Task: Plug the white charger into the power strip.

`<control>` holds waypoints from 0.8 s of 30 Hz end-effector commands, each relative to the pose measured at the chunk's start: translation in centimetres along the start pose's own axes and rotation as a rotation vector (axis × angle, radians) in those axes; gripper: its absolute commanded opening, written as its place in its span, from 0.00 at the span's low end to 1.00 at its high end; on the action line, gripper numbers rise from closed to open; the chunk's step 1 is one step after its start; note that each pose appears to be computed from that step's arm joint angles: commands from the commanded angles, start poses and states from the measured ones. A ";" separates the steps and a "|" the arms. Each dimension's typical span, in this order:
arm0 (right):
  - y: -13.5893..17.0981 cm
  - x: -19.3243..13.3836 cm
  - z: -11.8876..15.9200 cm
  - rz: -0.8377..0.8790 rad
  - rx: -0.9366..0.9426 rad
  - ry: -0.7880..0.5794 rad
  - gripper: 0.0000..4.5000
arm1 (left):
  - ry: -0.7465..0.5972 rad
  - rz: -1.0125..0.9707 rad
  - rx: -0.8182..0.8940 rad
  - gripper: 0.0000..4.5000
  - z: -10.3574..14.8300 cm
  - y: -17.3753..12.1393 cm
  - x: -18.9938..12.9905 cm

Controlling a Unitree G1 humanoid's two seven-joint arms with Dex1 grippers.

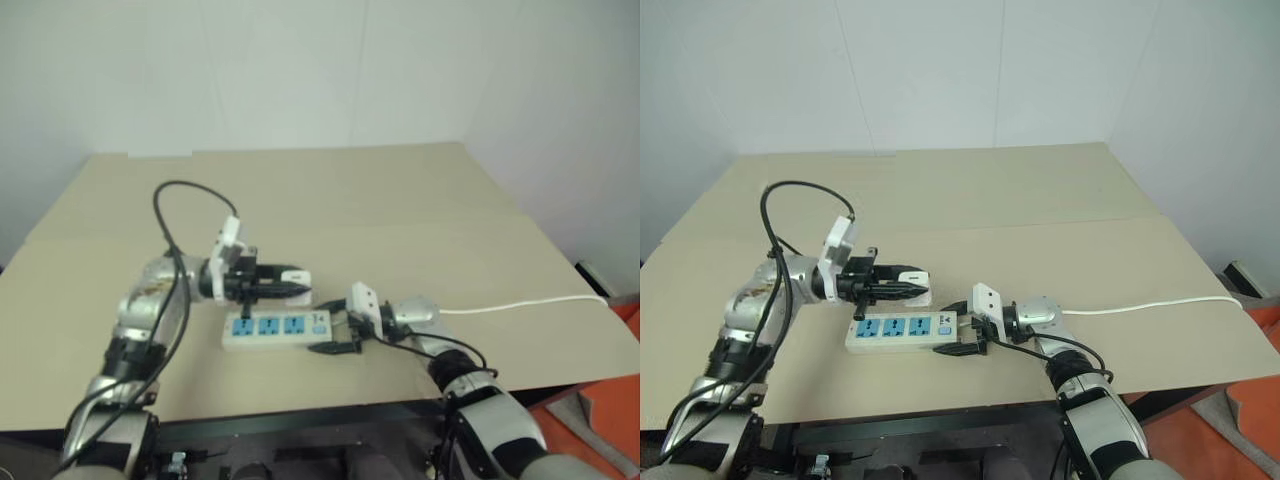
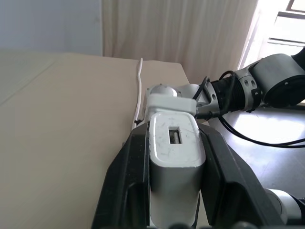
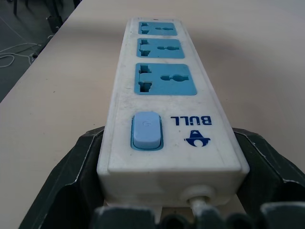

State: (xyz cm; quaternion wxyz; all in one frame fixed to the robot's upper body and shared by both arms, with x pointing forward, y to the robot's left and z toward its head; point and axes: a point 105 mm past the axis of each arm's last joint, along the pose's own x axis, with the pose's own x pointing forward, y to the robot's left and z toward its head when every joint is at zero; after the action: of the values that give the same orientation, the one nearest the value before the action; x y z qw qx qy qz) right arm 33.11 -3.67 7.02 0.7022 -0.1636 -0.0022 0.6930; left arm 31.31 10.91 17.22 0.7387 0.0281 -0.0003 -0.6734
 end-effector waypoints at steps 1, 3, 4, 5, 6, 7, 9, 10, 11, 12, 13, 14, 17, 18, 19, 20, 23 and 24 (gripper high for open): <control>1.1 0.0 -1.9 0.018 0.059 0.053 0.76 | -0.006 0.027 0.095 0.23 0.0 0.0 0.5; 1.1 0.0 -1.9 0.018 0.061 0.052 0.76 | 0.009 0.046 0.096 0.23 -1.2 0.1 0.5; 1.1 0.0 -1.8 0.018 0.061 0.051 0.76 | 0.018 0.049 0.095 0.23 -1.7 0.0 0.5; 1.1 0.1 -1.8 0.018 0.061 0.050 0.76 | 0.025 0.051 0.092 0.23 -2.1 0.0 0.6; 1.1 0.1 -1.8 0.017 0.061 0.050 0.76 | 0.031 0.050 0.093 0.23 -2.5 -0.1 0.6; 1.1 0.1 -1.8 0.017 0.062 0.049 0.76 | 0.039 0.046 0.094 0.23 -2.9 -0.2 0.6; 1.1 0.0 -1.8 0.016 0.062 0.049 0.76 | 0.054 0.038 0.097 0.23 -3.4 -0.5 0.5; 1.1 0.0 -1.8 0.016 0.063 0.049 0.76 | 0.057 0.035 0.097 0.23 -3.6 -0.5 0.5; 1.1 0.0 -1.8 0.015 0.063 0.049 0.76 | 0.058 0.035 0.096 0.23 -3.7 -0.6 0.4; 1.1 0.0 -1.8 0.014 0.063 0.049 0.76 | 0.058 0.033 0.096 0.23 -3.9 -0.6 0.4; 1.1 0.0 -1.8 0.014 0.063 0.049 0.76 | 0.057 0.032 0.096 0.23 -3.9 -0.7 0.4; 1.1 0.0 -1.8 0.014 0.063 0.050 0.76 | 0.058 0.032 0.096 0.23 -4.0 -0.7 0.4; 1.1 0.0 -1.9 0.013 0.064 0.050 0.76 | 0.068 0.018 0.106 0.23 -4.4 -0.9 0.2; 1.1 -0.1 -1.8 0.013 0.064 0.049 0.76 | 0.071 0.013 0.108 0.23 -4.5 -0.9 0.2; 1.1 -0.1 -1.8 0.013 0.064 0.050 0.76 | 0.073 0.007 0.108 0.23 -4.6 -1.0 0.1; 1.1 -0.1 -1.8 0.013 0.064 0.050 0.76 | 0.074 0.003 0.106 0.23 -4.6 -1.1 0.0; 1.1 -0.1 -1.8 0.012 0.064 0.050 0.76 | 0.067 0.002 0.103 0.23 -4.6 -1.0 -0.2; 1.1 -0.1 -1.8 0.013 0.064 0.051 0.76 | 0.066 0.002 0.103 0.23 -4.5 -1.0 -0.2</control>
State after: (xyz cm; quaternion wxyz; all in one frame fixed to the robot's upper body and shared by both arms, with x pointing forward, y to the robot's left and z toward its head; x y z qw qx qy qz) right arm 33.04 -3.74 7.01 0.7039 -0.1642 -0.0042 0.6911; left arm 30.54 10.85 12.91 0.7367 0.0892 -0.0154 -0.6702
